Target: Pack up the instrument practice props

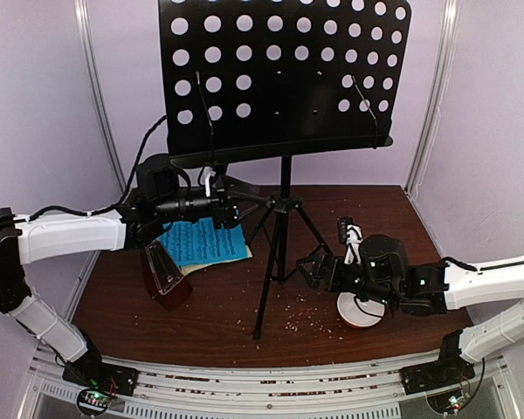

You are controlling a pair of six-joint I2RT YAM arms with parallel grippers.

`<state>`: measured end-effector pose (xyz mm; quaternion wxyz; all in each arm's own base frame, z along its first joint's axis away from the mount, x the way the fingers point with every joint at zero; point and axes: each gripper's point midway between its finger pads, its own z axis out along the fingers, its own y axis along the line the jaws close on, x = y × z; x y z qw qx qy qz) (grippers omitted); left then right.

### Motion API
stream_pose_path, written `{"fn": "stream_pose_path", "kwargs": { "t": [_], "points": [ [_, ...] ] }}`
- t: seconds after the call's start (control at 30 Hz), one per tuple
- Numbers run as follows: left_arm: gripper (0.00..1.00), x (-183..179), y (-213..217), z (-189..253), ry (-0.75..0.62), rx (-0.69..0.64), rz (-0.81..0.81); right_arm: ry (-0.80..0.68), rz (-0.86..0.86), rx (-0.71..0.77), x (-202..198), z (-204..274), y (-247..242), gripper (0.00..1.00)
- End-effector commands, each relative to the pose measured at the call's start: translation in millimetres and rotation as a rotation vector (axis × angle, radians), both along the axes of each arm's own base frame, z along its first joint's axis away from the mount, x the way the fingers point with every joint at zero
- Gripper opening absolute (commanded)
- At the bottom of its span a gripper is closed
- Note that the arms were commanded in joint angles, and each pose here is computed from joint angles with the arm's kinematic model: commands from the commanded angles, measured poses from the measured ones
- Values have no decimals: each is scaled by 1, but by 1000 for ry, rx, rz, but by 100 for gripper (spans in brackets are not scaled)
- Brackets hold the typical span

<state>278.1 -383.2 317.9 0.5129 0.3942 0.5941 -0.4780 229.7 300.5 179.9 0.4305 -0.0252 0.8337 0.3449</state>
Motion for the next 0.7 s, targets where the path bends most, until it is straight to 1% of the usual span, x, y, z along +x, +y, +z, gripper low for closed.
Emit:
{"fn": "stream_pose_path", "kwargs": {
  "t": [0.0,0.1,0.17,0.33,0.4,0.6,0.67],
  "points": [
    [58,-1,-6,2,-250,85,-36,-20,-1,33,2,13,1,91],
    [49,6,-12,-8,-280,133,-44,-18,-8,31,2,13,-1,91],
    [46,6,-16,-10,-289,142,-60,-21,-11,31,1,14,-3,91],
    [34,6,-18,-14,-303,146,-75,-22,-23,25,2,14,-6,91],
    [32,5,-20,-15,-300,149,-86,-22,-20,26,2,14,-5,91],
    [34,4,-20,-19,-296,157,-99,-16,-9,16,3,12,1,91],
    [29,5,-21,-18,-293,160,-96,-14,-6,14,4,12,2,91]
  ]
}}
